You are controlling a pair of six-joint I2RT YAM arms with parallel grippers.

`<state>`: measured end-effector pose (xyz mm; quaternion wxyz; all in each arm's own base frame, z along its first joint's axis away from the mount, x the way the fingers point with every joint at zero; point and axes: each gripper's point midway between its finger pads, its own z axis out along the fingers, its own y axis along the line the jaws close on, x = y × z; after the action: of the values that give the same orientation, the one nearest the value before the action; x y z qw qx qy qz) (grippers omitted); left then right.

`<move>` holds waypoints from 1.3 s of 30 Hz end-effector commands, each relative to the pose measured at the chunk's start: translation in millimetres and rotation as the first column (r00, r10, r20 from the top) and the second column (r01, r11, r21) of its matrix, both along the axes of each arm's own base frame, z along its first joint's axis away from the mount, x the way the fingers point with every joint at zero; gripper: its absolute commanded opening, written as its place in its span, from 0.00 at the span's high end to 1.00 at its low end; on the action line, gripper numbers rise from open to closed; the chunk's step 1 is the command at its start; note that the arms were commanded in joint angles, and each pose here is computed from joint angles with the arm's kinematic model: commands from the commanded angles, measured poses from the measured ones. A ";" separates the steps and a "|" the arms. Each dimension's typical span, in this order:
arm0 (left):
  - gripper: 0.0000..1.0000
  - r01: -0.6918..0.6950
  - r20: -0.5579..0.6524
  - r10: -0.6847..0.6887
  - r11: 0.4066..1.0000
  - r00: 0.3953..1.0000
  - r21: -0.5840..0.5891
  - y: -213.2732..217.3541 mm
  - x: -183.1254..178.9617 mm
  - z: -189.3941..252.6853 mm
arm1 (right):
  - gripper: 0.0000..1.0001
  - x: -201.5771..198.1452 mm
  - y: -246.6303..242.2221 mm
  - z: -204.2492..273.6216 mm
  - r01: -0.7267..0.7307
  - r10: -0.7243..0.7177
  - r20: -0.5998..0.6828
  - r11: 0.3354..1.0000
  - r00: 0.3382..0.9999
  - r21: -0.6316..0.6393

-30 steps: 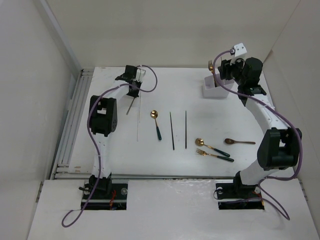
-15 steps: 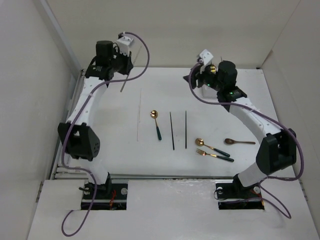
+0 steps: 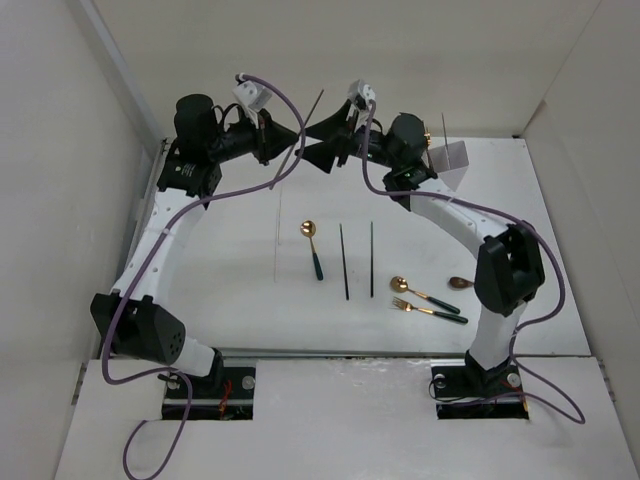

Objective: Sort the eating utensils into containers

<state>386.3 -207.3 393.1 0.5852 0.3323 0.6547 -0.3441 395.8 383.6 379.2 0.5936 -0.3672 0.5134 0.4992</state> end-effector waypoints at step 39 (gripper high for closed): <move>0.00 -0.082 -0.001 0.082 0.993 0.997 -0.088 -3.0 -5.2 5.5 | 1.00 42.2 -42.9 -0.1 0.162 -0.158 -0.041 0.981 0.986 0.105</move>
<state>381.2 -221.1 384.8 0.5821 0.2905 0.6547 -0.3849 404.2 384.2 360.1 0.5743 -0.2954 0.4890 0.5863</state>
